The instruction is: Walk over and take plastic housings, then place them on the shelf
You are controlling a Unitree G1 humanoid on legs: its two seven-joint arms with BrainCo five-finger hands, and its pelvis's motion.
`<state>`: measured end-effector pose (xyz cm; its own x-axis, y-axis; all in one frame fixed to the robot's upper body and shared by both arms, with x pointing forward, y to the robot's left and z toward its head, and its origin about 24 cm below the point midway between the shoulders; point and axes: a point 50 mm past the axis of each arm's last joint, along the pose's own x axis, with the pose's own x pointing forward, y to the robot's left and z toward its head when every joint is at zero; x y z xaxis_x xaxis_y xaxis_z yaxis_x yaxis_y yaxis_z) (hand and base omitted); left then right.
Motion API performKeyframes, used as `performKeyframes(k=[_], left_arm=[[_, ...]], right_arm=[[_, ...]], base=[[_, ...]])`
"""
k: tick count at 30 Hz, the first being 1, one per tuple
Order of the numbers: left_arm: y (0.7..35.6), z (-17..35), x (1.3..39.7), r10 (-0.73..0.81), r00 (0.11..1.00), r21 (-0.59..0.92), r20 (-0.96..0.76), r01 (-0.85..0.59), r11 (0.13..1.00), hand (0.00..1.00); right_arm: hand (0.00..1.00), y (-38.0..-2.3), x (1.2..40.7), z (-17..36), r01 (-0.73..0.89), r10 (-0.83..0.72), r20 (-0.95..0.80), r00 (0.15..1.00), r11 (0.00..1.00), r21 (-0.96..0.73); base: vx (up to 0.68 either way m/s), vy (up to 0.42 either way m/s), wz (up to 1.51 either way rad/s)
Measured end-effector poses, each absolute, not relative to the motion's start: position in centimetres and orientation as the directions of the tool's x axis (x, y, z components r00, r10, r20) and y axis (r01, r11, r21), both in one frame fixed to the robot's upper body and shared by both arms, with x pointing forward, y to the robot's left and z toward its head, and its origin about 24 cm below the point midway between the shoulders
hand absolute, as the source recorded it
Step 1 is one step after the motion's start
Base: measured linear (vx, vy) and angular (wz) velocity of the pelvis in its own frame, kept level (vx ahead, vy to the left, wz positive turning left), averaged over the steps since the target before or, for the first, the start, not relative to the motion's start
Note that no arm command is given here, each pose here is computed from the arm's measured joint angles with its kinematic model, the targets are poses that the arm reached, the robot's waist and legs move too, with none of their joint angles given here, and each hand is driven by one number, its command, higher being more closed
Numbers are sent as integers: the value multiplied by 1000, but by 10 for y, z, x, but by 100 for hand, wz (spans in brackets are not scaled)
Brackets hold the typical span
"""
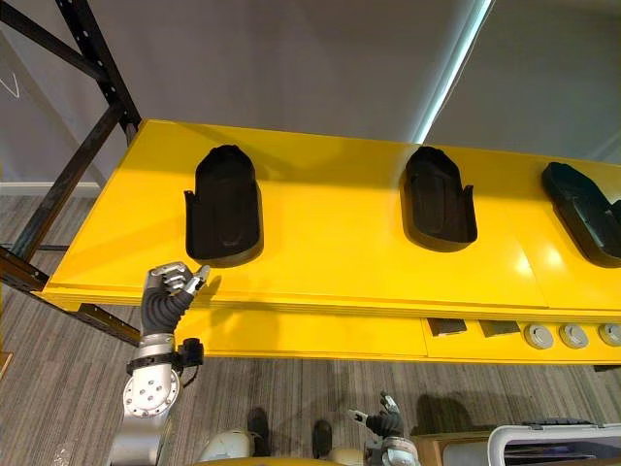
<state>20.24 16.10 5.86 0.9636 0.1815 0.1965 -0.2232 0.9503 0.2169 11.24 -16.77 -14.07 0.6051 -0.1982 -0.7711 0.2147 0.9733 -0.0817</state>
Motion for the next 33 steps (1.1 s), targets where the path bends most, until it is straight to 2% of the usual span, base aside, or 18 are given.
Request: performKeyframes(k=[8, 24, 33], left_arm=[[148, 48, 213, 145, 977, 238, 154, -179, 955, 100], [151, 42, 228, 220, 966, 263, 136, -249, 932, 100], [159, 30, 247, 256, 962, 331, 89, -271, 904, 100]], right_arm=[[0, -168, 112, -141, 224, -215, -770, 601, 970, -95], [0, -169, 109, -141, 230, -221, -775, 591, 968, -100], [0, -171, 106, -142, 225, -225, -780, 584, 968, -110]], base=[[11, 5, -2], [28, 13, -5], [16, 10, -6]])
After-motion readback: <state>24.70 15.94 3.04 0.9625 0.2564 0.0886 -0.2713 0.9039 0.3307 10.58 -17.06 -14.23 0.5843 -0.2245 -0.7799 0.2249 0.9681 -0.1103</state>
